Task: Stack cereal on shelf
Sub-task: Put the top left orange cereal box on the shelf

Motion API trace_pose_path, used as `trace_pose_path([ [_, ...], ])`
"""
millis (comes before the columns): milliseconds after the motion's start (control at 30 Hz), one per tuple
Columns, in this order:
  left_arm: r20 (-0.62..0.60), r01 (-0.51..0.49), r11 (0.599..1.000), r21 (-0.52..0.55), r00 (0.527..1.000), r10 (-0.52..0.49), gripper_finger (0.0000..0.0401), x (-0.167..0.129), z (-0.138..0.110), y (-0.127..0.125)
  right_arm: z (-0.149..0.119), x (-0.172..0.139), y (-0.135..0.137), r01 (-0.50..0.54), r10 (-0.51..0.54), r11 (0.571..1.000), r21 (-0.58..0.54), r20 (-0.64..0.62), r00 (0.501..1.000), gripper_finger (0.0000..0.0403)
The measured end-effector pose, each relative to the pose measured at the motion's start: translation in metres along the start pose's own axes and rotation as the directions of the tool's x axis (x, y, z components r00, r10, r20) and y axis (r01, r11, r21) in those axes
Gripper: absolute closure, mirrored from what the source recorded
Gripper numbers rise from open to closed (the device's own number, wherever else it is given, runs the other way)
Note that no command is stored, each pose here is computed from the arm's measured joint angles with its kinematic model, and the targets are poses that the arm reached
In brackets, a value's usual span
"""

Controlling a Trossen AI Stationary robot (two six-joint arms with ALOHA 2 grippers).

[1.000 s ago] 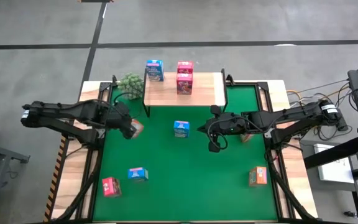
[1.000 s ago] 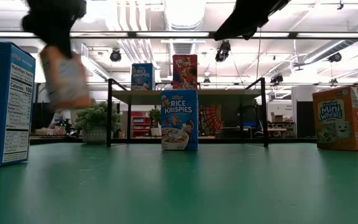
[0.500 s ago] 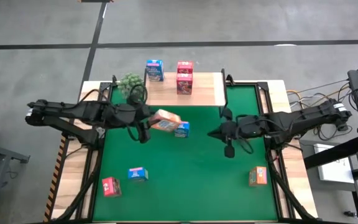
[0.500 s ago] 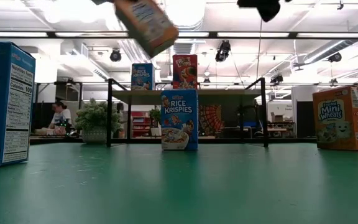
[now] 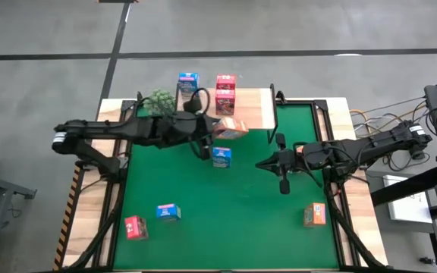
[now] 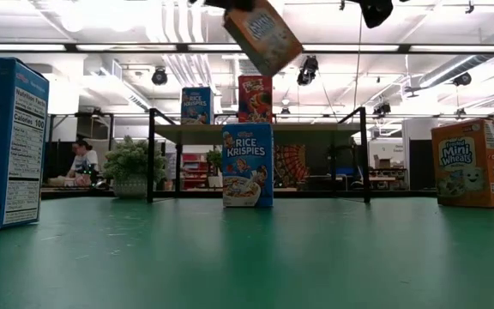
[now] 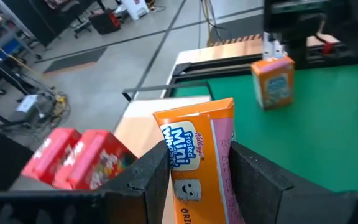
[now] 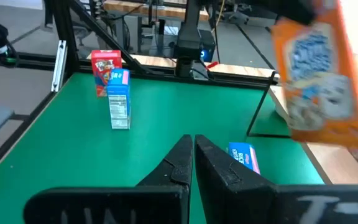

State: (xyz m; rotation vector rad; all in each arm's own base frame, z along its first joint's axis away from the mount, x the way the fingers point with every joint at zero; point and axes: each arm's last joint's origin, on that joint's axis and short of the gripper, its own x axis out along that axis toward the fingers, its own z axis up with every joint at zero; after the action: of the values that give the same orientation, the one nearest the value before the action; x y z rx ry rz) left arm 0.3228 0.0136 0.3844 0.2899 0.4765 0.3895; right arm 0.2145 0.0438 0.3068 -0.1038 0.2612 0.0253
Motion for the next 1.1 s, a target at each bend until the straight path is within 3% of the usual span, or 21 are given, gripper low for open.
trace_pose_path([
  [367,0.05,-0.097,0.995,0.01,0.994,0.096,0.0262,0.048,0.004,0.015,0.001,-0.002,0.006,-0.06,0.06,0.997,-0.042,0.007,0.998,0.0394],
  [700,-0.009,-0.109,0.994,0.016,0.994,0.11,0.0262,0.089,-0.013,0.008,0.0,-0.003,0.012,-0.083,0.083,0.996,-0.03,0.002,0.997,0.0394],
  [1100,0.014,-0.133,0.991,-0.003,0.991,0.133,0.0262,0.102,-0.011,0.011,-0.008,-0.002,0.012,-0.073,0.075,0.996,0.047,-0.049,0.996,0.0394],
])
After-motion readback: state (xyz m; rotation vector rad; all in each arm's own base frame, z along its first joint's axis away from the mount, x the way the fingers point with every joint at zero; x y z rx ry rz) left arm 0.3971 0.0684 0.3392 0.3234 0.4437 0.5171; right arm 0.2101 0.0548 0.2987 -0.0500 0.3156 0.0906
